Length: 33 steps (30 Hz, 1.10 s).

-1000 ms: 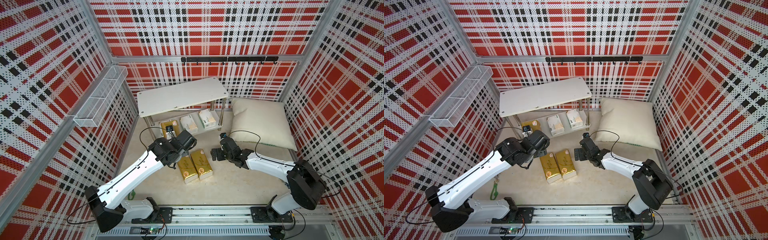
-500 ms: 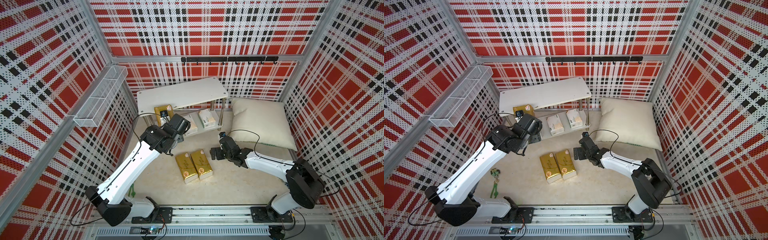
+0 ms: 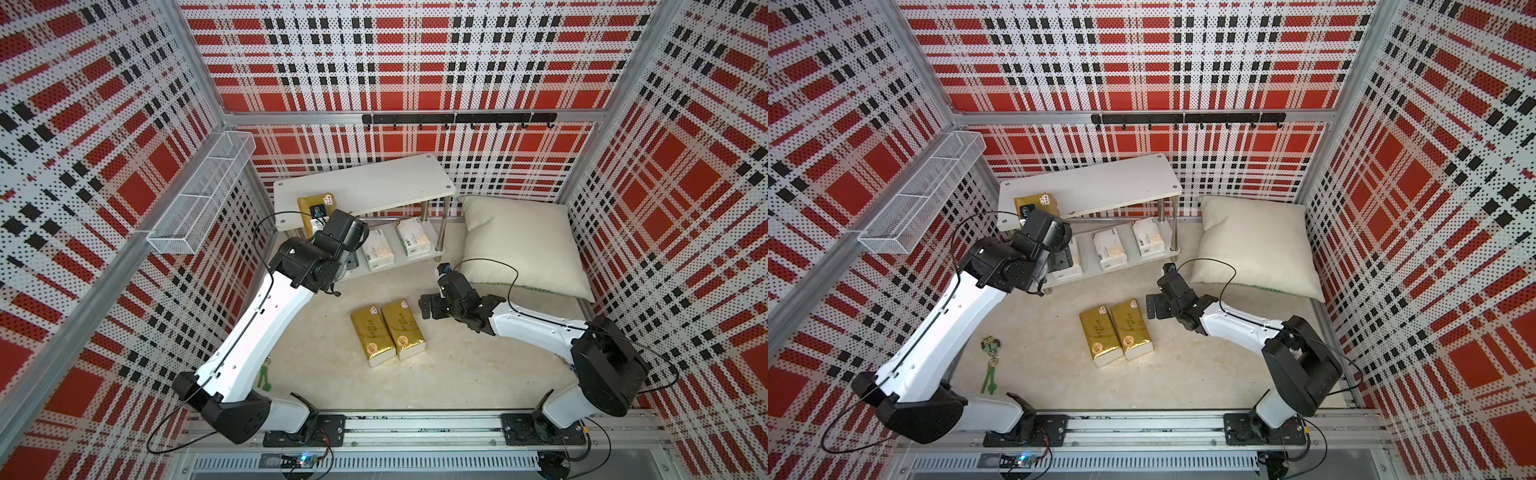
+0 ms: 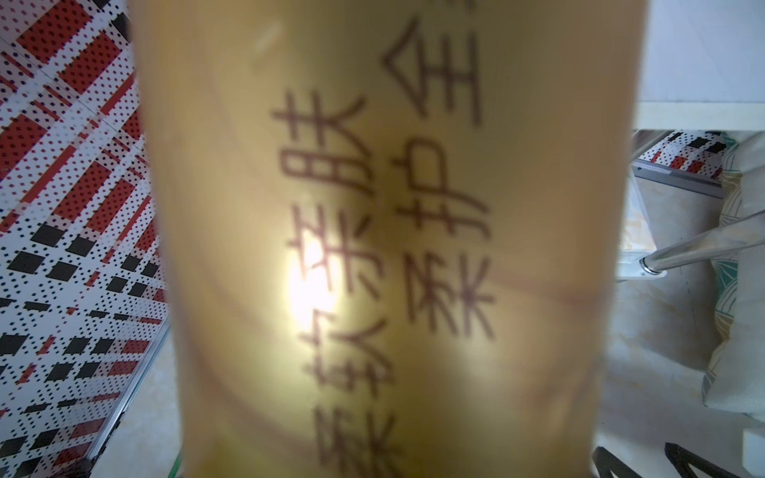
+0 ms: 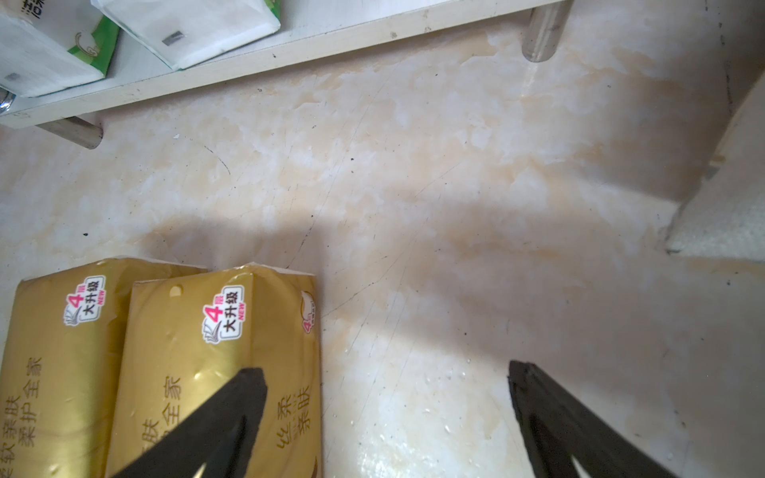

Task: Place the tissue boxes on the shelf by color
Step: Place a box of tissues on the shelf.

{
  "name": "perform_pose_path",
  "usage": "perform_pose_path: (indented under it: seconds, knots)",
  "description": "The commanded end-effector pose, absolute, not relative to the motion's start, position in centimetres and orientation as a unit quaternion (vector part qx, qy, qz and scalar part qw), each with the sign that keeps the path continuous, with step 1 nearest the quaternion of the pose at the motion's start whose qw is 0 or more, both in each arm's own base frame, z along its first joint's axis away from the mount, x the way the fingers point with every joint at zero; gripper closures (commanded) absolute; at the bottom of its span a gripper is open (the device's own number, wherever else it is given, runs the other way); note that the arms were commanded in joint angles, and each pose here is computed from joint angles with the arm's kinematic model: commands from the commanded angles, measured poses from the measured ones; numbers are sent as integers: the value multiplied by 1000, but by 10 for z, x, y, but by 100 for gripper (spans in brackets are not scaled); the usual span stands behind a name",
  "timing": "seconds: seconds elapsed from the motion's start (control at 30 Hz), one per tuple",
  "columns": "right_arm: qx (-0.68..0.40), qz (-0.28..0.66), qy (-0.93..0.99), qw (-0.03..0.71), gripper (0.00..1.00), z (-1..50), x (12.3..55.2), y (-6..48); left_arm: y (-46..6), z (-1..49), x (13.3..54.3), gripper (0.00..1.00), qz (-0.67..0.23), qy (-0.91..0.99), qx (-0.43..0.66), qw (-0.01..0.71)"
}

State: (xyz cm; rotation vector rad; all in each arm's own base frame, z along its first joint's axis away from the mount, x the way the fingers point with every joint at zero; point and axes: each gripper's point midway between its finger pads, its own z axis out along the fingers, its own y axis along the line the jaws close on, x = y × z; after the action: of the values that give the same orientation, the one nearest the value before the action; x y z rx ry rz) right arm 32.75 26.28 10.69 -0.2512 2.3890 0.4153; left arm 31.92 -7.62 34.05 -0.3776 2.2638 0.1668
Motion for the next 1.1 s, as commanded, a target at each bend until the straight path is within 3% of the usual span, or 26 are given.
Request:
perform_pose_path:
  seconds: [0.0,0.27,0.63,1.07]
  knots:
    - [-105,162,919,344,0,105,328,269,-66,369,329,29,57,878,-163,446]
    - [-104,161,919,345,0,106,327,269,-54,406,362,29,48,852,-182,489]
    - [-105,163,921,338,0,99,325,274,-30,408,399,29,53,855,-180,484]
    - [-118,161,924,327,0,91,325,289,-42,408,427,27,40,850,-160,500]
